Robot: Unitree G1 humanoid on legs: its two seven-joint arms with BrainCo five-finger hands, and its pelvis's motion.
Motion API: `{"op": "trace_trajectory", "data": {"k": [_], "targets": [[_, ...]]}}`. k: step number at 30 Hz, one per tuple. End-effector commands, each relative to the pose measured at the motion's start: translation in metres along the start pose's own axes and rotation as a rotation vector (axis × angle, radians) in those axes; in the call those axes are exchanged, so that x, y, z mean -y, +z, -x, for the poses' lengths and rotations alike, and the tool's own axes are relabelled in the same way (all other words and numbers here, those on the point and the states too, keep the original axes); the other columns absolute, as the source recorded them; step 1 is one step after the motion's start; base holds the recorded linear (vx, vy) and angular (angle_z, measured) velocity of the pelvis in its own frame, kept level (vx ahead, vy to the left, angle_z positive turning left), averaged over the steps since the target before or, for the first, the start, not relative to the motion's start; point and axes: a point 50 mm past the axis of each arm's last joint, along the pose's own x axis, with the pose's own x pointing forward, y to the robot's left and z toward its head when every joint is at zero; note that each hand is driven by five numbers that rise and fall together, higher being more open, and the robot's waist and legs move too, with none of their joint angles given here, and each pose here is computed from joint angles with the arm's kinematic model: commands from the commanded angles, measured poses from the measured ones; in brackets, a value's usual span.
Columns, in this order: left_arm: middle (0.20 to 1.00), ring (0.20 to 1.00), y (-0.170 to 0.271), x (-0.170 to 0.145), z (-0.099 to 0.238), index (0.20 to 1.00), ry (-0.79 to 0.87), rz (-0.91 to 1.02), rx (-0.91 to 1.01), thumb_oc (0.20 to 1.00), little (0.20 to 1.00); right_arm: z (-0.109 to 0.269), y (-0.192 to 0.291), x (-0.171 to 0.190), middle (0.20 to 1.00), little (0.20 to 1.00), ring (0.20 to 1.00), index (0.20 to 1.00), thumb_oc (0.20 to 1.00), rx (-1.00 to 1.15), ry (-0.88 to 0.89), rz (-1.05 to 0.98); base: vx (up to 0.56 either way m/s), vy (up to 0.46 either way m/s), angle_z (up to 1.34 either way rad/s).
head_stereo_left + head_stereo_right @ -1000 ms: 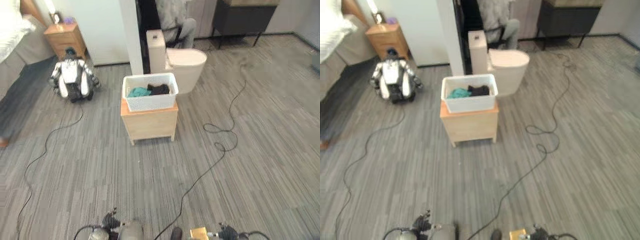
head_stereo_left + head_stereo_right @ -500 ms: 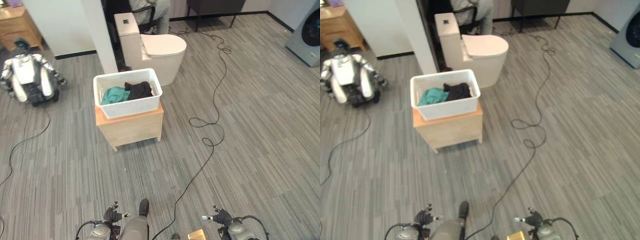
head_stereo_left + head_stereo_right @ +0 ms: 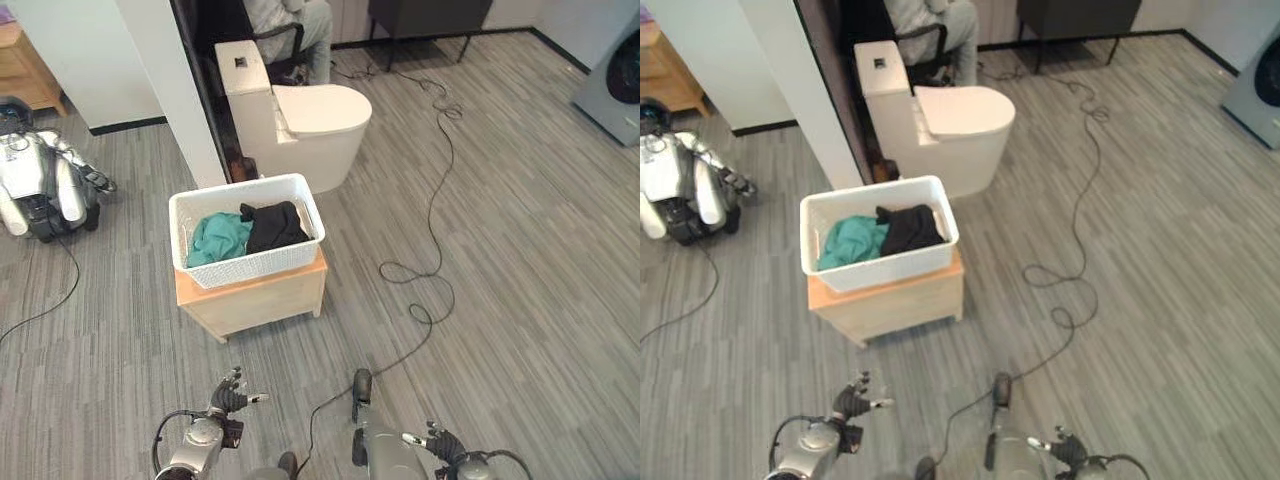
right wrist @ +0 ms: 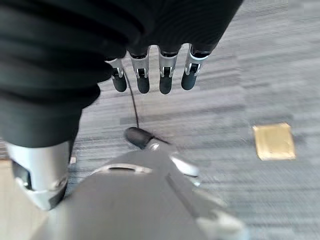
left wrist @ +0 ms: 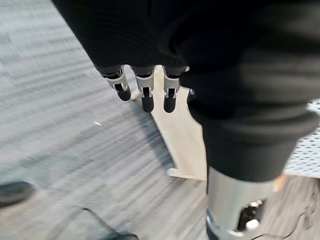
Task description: Grab the laundry basket,head to the washer,open it,put in the laundry and shut it.
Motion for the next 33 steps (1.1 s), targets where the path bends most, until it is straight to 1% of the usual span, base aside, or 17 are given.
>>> {"op": "trace_trajectory", "data": {"k": [1, 3, 6, 7, 10, 11, 12, 15, 16, 17, 18, 20, 23, 25, 27, 29, 33], "targets": [[1.0, 1.0, 0.022, -0.01, 0.0, 1.0, 0.033, -0.037, 0.125, 1.0, 1.0, 0.002, 0.005, 0.019, 1.0, 1.0, 1.0, 1.0, 1.0, 0.042, -0.055, -0.015, 0.3, -0.285, 0.81], [1.0, 1.0, 0.021, -0.01, 0.002, 1.0, 0.059, -0.017, 0.127, 1.0, 1.0, 0.003, 0.019, 0.029, 1.0, 1.0, 1.0, 1.0, 1.0, 0.113, -0.101, -0.072, 0.36, -0.386, 0.42], [1.0, 1.0, 0.019, -0.011, 0.004, 1.0, 0.072, 0.003, 0.129, 1.0, 1.0, 0.004, 0.029, 0.035, 1.0, 1.0, 1.0, 1.0, 1.0, 0.161, -0.126, -0.085, 0.16, -0.209, 0.09], [1.0, 1.0, 0.02, -0.016, 0.009, 1.0, 0.101, 0.007, 0.157, 1.0, 1.0, 0.01, 0.058, 0.054, 1.0, 1.0, 1.0, 1.0, 1.0, 0.306, -0.198, -0.133, 0.13, -0.248, -0.06], [1.0, 1.0, 0.027, -0.029, 0.021, 1.0, 0.132, -0.021, 0.227, 1.0, 1.0, 0.028, 0.087, 0.085, 1.0, 1.0, 1.0, 1.0, 1.0, 0.485, -0.303, -0.198, 0.08, -0.247, 0.08], [1.0, 1.0, 0.038, -0.037, 0.028, 1.0, 0.146, -0.066, 0.291, 1.0, 1.0, 0.038, 0.105, 0.102, 1.0, 1.0, 1.0, 1.0, 1.0, 0.569, -0.354, -0.205, 0.02, -0.115, 0.15], [1.0, 1.0, 0.038, -0.037, 0.029, 1.0, 0.146, -0.066, 0.29, 1.0, 1.0, 0.038, 0.104, 0.102, 1.0, 1.0, 1.0, 1.0, 1.0, 0.568, -0.354, -0.205, 0.03, -0.088, 0.28], [1.0, 1.0, 0.073, -0.044, 0.049, 1.0, 0.126, -0.019, 0.473, 1.0, 1.0, 0.051, 0.127, 0.122, 1.0, 1.0, 1.0, 1.0, 1.0, 0.652, -0.408, -0.169, 0.06, 0.01, 0.5], [1.0, 1.0, 0.083, -0.045, 0.062, 1.0, 0.083, 0.005, 0.535, 1.0, 1.0, 0.055, 0.136, 0.128, 1.0, 1.0, 1.0, 1.0, 1.0, 0.68, -0.419, -0.152, 0.13, 0.141, 0.38], [1.0, 1.0, 0.101, -0.045, 0.085, 1.0, 0.015, 0.059, 0.649, 1.0, 1.0, 0.061, 0.154, 0.138, 1.0, 1.0, 1.0, 1.0, 1.0, 0.729, -0.437, -0.127, 0.11, 0.12, 0.2], [1.0, 1.0, 0.1, -0.046, 0.086, 1.0, 0.015, 0.061, 0.646, 1.0, 1.0, 0.06, 0.154, 0.138, 1.0, 1.0, 1.0, 1.0, 1.0, 0.729, -0.435, -0.125, 0.12, 0.143, 0.05], [1.0, 1.0, 0.116, -0.048, 0.1, 1.0, -0.013, 0.051, 0.727, 1.0, 1.0, 0.065, 0.176, 0.143, 1.0, 1.0, 1.0, 1.0, 1.0, 0.779, -0.456, -0.108, 0.1, 0.119, -0.15], [1.0, 1.0, 0.138, -0.056, 0.109, 1.0, 0.027, 0.03, 0.812, 1.0, 1.0, 0.073, 0.212, 0.136, 1.0, 1.0, 1.0, 1.0, 1.0, 0.862, -0.417, -0.059, 0.21, 0.202, -0.29], [1.0, 1.0, 0.161, -0.063, 0.105, 1.0, 0.092, -0.08, 0.87, 1.0, 1.0, 0.08, 0.242, 0.132, 1.0, 1.0, 1.0, 1.0, 1.0, 0.918, -0.379, -0.05, 0.11, 0.151, -0.54], [1.0, 1.0, 0.172, -0.064, 0.102, 1.0, 0.105, -0.114, 0.901, 1.0, 1.0, 0.085, 0.256, 0.129, 1.0, 1.0, 1.0, 1.0, 1.0, 0.955, -0.362, -0.048, 0.01, 0.103, -0.3], [1.0, 1.0, 0.193, -0.071, 0.099, 1.0, 0.179, -0.191, 0.947, 1.0, 1.0, 0.096, 0.282, 0.122, 1.0, 1.0, 1.0, 1.0, 1.0, 1.024, -0.337, -0.032, -0.08, 0.118, -0.11], [1.0, 1.0, 0.262, -0.08, 0.089, 1.0, 0.34, -0.234, 1.088, 1.0, 1.0, 0.129, 0.339, 0.113, 1.0, 1.0, 1.0, 1.0, 1.0, 1.173, -0.317, -0.004, -0.14, 0.082, -0.14]]}}
